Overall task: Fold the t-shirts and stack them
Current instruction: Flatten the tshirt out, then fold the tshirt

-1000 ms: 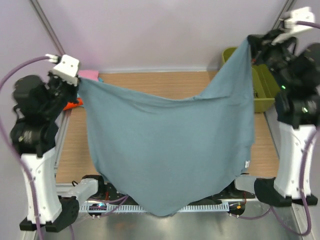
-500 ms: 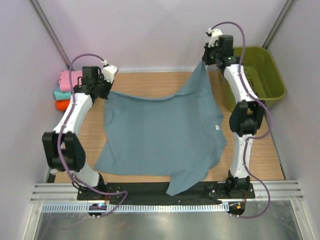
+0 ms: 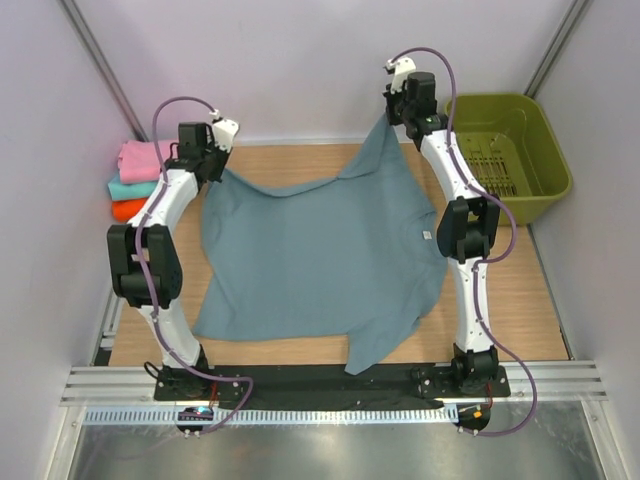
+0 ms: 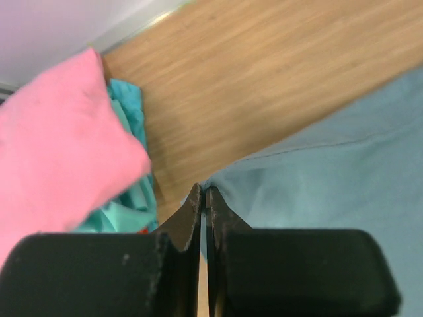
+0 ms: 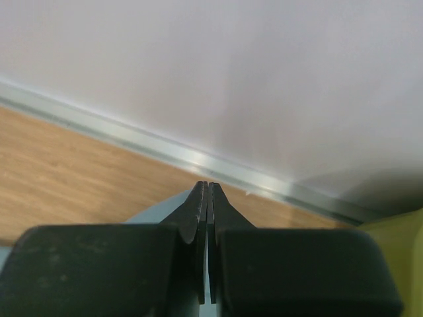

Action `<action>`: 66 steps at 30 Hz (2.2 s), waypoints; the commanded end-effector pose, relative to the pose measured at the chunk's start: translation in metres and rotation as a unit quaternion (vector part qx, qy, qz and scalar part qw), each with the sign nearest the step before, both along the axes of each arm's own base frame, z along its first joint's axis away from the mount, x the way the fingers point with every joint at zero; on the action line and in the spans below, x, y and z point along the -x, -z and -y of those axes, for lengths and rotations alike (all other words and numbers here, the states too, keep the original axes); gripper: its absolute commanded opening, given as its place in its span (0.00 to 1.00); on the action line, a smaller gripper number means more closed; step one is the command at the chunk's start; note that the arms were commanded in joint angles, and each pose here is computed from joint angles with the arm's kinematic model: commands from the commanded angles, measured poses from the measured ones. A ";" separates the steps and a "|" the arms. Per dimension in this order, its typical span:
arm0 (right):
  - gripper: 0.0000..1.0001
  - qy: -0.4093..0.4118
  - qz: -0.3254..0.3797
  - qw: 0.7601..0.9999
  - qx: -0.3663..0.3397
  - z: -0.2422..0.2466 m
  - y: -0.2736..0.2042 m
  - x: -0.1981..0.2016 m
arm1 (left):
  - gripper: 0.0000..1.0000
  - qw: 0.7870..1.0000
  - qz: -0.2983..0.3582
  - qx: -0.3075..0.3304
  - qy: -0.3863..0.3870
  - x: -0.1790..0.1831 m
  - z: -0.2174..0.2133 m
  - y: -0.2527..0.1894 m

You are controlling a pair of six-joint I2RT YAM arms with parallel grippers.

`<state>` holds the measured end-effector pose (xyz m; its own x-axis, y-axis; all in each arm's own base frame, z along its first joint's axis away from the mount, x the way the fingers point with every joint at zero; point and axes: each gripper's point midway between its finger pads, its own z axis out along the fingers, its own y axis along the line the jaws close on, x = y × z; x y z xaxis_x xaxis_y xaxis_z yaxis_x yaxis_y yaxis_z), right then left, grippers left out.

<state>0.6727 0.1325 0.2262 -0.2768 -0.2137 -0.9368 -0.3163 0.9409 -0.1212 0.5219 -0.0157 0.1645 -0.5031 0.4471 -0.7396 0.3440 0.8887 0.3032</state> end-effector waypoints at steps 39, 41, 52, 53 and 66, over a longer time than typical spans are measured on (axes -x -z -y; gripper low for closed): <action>0.01 0.067 0.037 0.997 0.013 0.082 -0.061 0.017 | 0.00 0.996 0.048 -0.043 -0.068 -0.043 -0.030 -0.056; 0.01 0.062 0.036 0.997 -0.002 0.082 -0.075 0.029 | 0.00 0.996 0.031 -0.047 -0.064 -0.034 -0.030 -0.049; 0.01 0.044 -0.021 0.998 -0.033 0.077 -0.081 0.098 | 0.00 0.997 -0.044 -0.052 -0.040 0.042 -0.029 -0.043; 0.01 0.044 -0.023 0.998 -0.038 0.076 -0.084 0.104 | 0.00 0.997 -0.054 -0.050 -0.039 0.049 -0.028 -0.039; 0.01 0.027 -0.103 0.992 -0.067 0.064 -0.041 0.211 | 0.00 0.995 -0.082 -0.047 -0.041 0.089 -0.030 -0.027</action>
